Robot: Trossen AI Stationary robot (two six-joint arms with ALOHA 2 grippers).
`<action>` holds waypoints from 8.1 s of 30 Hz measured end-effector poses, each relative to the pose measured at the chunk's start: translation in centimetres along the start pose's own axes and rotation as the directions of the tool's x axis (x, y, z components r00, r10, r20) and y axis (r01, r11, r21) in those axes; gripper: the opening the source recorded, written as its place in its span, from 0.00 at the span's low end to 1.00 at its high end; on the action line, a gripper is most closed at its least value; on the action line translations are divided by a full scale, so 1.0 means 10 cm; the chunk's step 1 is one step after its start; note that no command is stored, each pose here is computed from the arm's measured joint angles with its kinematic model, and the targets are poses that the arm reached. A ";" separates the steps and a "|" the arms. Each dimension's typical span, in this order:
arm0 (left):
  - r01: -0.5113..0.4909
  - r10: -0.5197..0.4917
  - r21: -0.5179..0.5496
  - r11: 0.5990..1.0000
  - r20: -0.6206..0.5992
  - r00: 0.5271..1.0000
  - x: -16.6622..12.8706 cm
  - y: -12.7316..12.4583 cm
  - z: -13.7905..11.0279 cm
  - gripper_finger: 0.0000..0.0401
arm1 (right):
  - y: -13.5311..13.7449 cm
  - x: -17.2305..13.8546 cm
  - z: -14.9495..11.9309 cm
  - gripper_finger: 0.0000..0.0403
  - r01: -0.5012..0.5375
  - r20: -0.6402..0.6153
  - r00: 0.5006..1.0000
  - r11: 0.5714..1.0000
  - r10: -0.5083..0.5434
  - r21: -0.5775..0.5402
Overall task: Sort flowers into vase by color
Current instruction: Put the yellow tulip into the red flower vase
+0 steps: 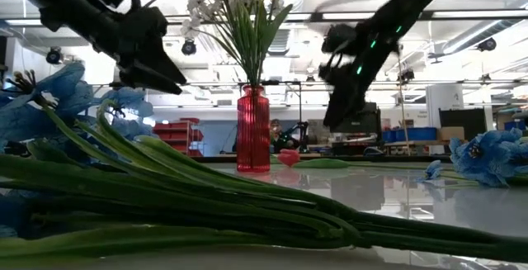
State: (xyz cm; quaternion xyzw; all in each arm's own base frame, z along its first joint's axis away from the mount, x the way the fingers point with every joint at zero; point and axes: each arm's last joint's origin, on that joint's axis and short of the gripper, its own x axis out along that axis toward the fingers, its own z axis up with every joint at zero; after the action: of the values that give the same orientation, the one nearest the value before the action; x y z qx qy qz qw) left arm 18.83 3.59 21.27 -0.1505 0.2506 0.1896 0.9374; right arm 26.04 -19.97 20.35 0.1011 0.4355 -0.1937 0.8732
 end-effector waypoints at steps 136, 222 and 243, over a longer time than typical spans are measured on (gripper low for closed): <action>0.207 -0.456 0.557 0.804 0.355 0.816 -1.99 -0.55 1.83 0.00 | 2.67 -2.72 1.14 0.78 -0.221 0.918 0.289 0.952 0.271 -0.211; 0.103 -0.316 0.443 0.891 0.441 0.840 -0.23 -0.51 0.98 0.00 | 2.23 -2.37 0.42 0.75 0.098 0.443 0.886 0.990 -0.135 0.106; 0.080 -0.270 0.401 0.913 0.445 0.854 -0.09 -0.53 0.97 0.00 | 2.35 -0.88 -0.35 0.75 0.021 0.352 0.936 0.997 0.004 -0.067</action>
State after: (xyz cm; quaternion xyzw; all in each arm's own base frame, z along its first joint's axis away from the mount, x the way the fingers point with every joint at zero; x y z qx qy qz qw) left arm 24.38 2.37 30.80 0.0584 0.0199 0.0834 0.9946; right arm 28.68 4.67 25.50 0.0322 0.2793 -0.1972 0.9392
